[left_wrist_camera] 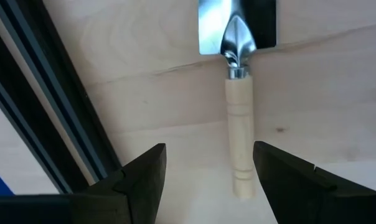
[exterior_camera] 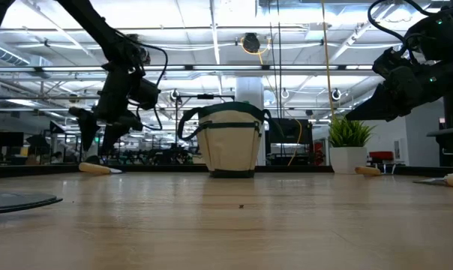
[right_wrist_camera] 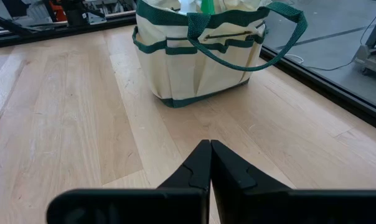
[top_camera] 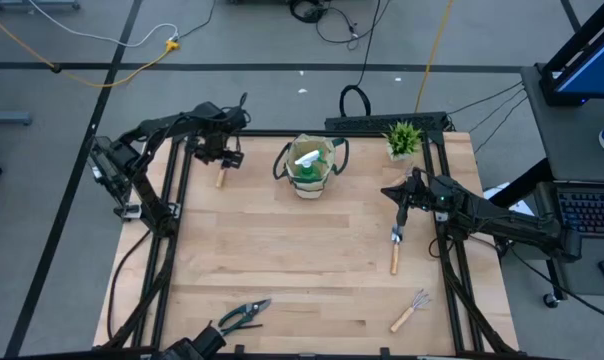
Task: Pick & Place Garden tools in Gardening bag
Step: Put the top brown trowel into the gardening bag
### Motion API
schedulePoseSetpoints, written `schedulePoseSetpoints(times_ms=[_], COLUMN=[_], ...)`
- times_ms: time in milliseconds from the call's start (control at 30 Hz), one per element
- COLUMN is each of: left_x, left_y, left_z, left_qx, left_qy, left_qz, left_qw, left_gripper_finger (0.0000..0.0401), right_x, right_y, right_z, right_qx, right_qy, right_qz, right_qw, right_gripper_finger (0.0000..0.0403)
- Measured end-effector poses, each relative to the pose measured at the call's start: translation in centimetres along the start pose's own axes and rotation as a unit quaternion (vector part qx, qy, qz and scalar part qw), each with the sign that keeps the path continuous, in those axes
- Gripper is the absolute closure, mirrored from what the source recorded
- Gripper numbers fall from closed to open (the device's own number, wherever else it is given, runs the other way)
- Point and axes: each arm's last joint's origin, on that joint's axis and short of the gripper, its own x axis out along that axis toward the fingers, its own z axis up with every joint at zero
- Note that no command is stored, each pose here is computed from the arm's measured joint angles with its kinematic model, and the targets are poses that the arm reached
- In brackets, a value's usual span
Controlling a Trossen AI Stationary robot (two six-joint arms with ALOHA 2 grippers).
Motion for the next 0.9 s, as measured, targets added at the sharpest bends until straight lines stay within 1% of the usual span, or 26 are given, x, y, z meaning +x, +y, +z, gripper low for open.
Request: schedulePoseSetpoints(times_ms=[400, 600, 733, 900], left_x=[0.4, 0.4, 1.5, 3.3], left_y=[-0.2, -0.2, -0.2, -0.3], left_z=[0.3, 0.3, 0.0, -0.6], left_qx=[0.001, -0.001, -0.009, -0.017], left_qy=[-0.011, -0.014, -0.006, 0.013], left_qz=[-0.022, -0.024, -0.027, -0.050], left_qw=[1.000, 1.000, 1.000, 0.999], left_gripper_finger=[0.0153, 0.0153, 0.0153, 0.0153], right_x=[0.0, 0.0, 0.0, 0.0], right_y=[0.0, 0.0, 0.0, 0.0], right_z=[0.0, 0.0, 0.0, 0.0], right_qx=[0.000, 0.000, 0.000, 0.000], right_qy=[0.000, 0.000, 0.000, 0.000], right_qz=[0.000, 0.000, 0.000, 0.000], right_qw=[1.000, 1.000, 1.000, 1.000], right_gripper_finger=[0.0403, 0.0403, 0.0403, 0.0403])
